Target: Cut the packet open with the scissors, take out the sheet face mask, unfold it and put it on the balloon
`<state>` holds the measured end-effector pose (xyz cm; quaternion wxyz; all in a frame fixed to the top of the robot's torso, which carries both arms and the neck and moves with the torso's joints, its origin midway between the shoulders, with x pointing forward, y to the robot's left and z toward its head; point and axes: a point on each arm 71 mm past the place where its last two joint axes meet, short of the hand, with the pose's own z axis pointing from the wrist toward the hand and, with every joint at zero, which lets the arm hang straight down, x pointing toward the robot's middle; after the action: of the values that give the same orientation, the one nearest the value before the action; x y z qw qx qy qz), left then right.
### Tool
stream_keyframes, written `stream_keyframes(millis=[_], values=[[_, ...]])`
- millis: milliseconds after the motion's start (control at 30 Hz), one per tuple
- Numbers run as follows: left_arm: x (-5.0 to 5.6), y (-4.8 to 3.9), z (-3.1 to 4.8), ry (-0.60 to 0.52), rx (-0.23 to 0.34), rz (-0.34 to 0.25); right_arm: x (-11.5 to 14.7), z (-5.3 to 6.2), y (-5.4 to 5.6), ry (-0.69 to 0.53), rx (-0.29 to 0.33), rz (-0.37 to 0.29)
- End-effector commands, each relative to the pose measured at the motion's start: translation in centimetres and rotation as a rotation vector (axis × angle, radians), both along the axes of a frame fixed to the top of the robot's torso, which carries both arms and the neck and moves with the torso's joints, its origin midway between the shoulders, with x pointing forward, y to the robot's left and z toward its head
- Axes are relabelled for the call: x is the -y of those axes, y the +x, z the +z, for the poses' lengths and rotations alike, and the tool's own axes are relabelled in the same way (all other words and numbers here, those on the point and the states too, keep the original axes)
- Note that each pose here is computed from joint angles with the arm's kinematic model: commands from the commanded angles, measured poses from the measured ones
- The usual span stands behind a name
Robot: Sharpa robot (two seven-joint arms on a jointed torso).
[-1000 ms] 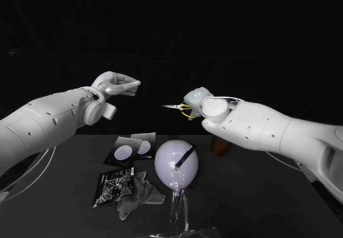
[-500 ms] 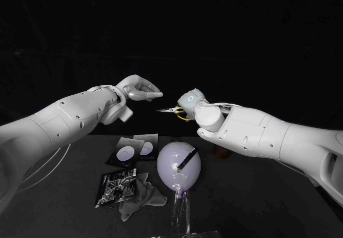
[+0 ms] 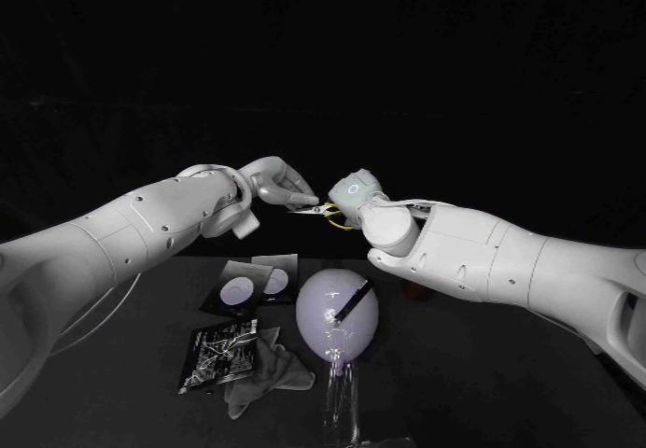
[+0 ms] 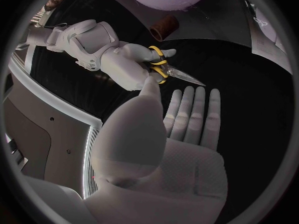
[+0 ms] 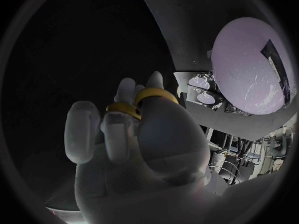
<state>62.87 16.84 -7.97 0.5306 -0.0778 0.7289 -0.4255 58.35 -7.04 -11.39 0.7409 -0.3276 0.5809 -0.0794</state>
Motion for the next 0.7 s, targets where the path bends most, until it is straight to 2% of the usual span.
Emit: stream_keyframes(millis=[33,433,700], values=[[0.71,-0.21,-0.27,0.037,-0.041,-0.038,-0.20,0.23,-0.20,-0.011,0.034,0.007],[1.55,-0.47,-0.47,0.044,-0.068,-0.073,-0.90,0.16,-0.66,-0.013,0.027,0.033],[1.61,-0.55,-0.58,0.051,-0.083,-0.081,-0.80,0.18,-0.66,-0.011,0.031,0.034]])
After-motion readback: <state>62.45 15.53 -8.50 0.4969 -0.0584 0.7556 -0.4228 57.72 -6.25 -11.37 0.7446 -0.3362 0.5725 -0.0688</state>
